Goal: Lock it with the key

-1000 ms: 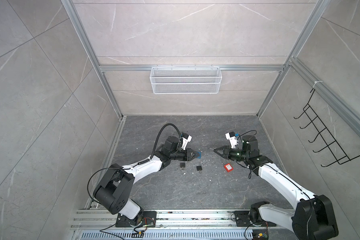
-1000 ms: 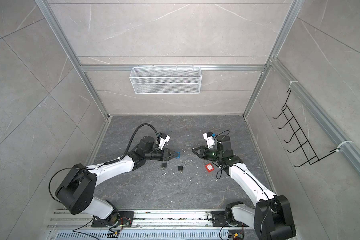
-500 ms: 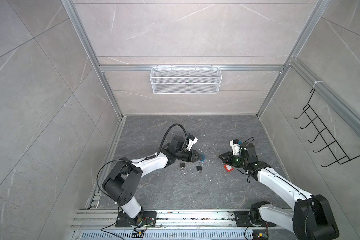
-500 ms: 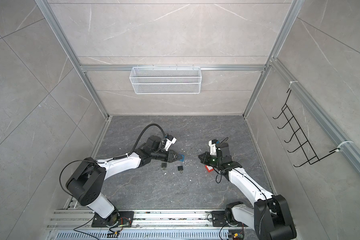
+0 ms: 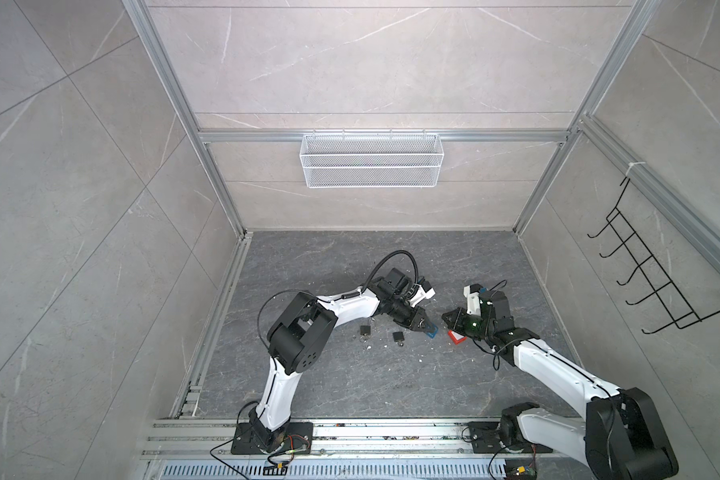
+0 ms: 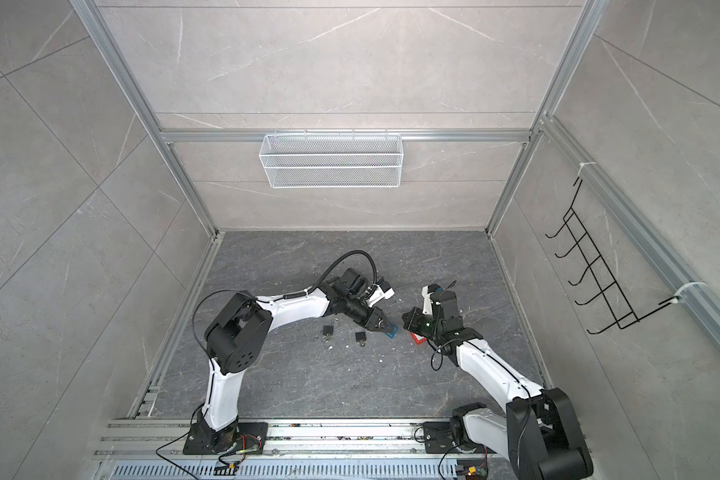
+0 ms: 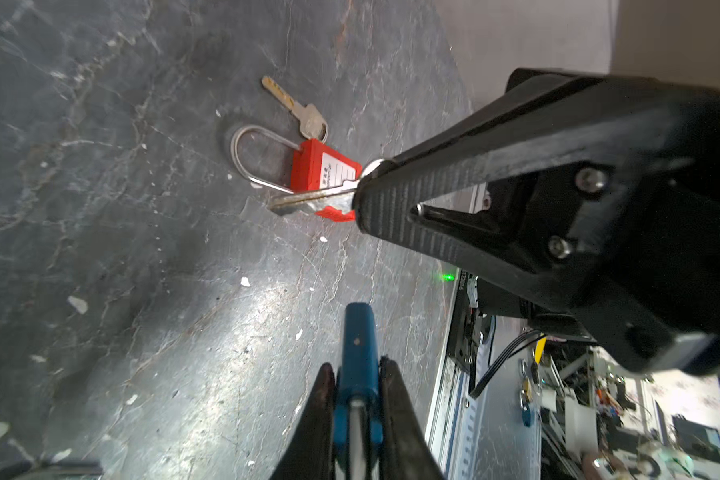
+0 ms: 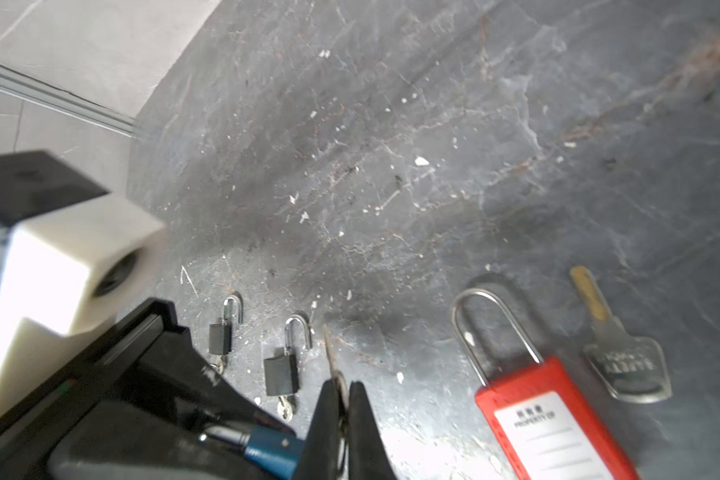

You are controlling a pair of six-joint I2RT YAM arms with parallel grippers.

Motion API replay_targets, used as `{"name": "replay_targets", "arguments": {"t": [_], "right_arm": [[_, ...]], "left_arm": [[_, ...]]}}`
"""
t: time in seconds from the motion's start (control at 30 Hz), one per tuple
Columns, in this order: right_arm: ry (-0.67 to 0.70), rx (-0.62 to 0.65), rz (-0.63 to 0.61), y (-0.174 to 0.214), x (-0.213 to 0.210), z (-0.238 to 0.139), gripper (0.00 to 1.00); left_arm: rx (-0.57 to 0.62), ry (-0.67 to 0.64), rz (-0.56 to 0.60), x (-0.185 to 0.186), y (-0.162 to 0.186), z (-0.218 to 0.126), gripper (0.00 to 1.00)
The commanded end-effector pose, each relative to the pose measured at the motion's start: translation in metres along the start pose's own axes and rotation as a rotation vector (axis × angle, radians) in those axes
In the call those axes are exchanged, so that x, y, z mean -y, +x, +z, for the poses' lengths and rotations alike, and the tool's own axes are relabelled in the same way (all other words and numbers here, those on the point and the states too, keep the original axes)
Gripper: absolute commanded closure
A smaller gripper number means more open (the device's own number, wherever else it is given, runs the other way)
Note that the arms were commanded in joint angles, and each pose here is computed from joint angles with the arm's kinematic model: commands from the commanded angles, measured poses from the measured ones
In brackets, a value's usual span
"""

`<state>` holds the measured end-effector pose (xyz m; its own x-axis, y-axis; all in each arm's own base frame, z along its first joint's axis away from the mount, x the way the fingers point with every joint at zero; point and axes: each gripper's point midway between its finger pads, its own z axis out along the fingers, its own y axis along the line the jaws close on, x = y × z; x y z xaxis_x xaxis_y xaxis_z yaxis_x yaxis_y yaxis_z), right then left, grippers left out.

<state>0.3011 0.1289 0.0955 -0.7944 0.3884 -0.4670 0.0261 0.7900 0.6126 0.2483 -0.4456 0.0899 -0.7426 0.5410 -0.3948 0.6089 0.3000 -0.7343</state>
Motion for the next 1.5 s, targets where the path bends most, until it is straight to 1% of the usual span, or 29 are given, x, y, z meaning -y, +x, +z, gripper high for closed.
{"name": "replay_targets", "arguments": {"t": [0.0, 0.2, 0.33, 0.43, 0.47, 0.53, 0.6, 0.73, 0.83, 0.87, 0.93, 1.13, 1.3, 1.47], "right_arm": [[0.005, 0.027, 0.010, 0.001, 0.003, -0.001, 1.00], [-0.010, 0.037, 0.022, 0.005, 0.004, -0.002, 1.00], [-0.021, 0.039, 0.038, 0.009, 0.007, 0.000, 1.00], [-0.024, 0.033, 0.054, 0.013, 0.010, 0.003, 1.00], [-0.027, 0.032, 0.062, 0.015, 0.011, 0.004, 1.00], [-0.033, 0.033, 0.074, 0.017, 0.012, 0.006, 1.00], [-0.041, 0.024, 0.088, 0.020, 0.014, 0.009, 1.00], [-0.057, 0.013, 0.119, 0.028, 0.017, 0.014, 1.00], [-0.054, 0.013, 0.130, 0.031, 0.020, 0.015, 1.00], [-0.053, 0.013, 0.134, 0.033, 0.021, 0.016, 1.00], [-0.054, 0.005, 0.137, 0.036, 0.022, 0.018, 1.00], [-0.039, -0.020, 0.149, 0.045, 0.027, 0.026, 1.00], [-0.009, -0.019, 0.154, 0.048, 0.034, 0.032, 1.00], [0.009, -0.019, 0.166, 0.049, 0.040, 0.038, 1.00]], "left_arm": [[-0.095, 0.055, 0.026, 0.013, 0.007, 0.005, 1.00], [-0.224, 0.049, 0.006, 0.004, 0.022, 0.019, 1.00], [-0.265, 0.046, -0.003, -0.005, 0.029, 0.025, 1.00], [-0.266, 0.051, 0.018, -0.003, 0.027, 0.024, 1.00], [-0.292, 0.049, 0.002, -0.014, 0.034, 0.032, 1.00], [-0.310, 0.048, 0.006, -0.017, 0.035, 0.034, 0.99], [-0.329, 0.053, 0.016, -0.018, 0.035, 0.035, 0.89], [-0.339, 0.044, 0.031, -0.023, 0.029, 0.037, 0.78], [-0.348, 0.046, 0.054, -0.023, 0.026, 0.036, 0.66], [-0.344, 0.047, 0.065, -0.023, 0.024, 0.035, 0.61], [-0.335, 0.043, 0.081, -0.023, 0.020, 0.035, 0.58], [-0.285, 0.027, 0.092, -0.028, -0.001, 0.028, 0.58], [-0.213, 0.034, 0.073, -0.035, -0.020, 0.019, 0.57], [-0.115, 0.008, 0.053, -0.047, -0.043, 0.003, 0.57]]}}
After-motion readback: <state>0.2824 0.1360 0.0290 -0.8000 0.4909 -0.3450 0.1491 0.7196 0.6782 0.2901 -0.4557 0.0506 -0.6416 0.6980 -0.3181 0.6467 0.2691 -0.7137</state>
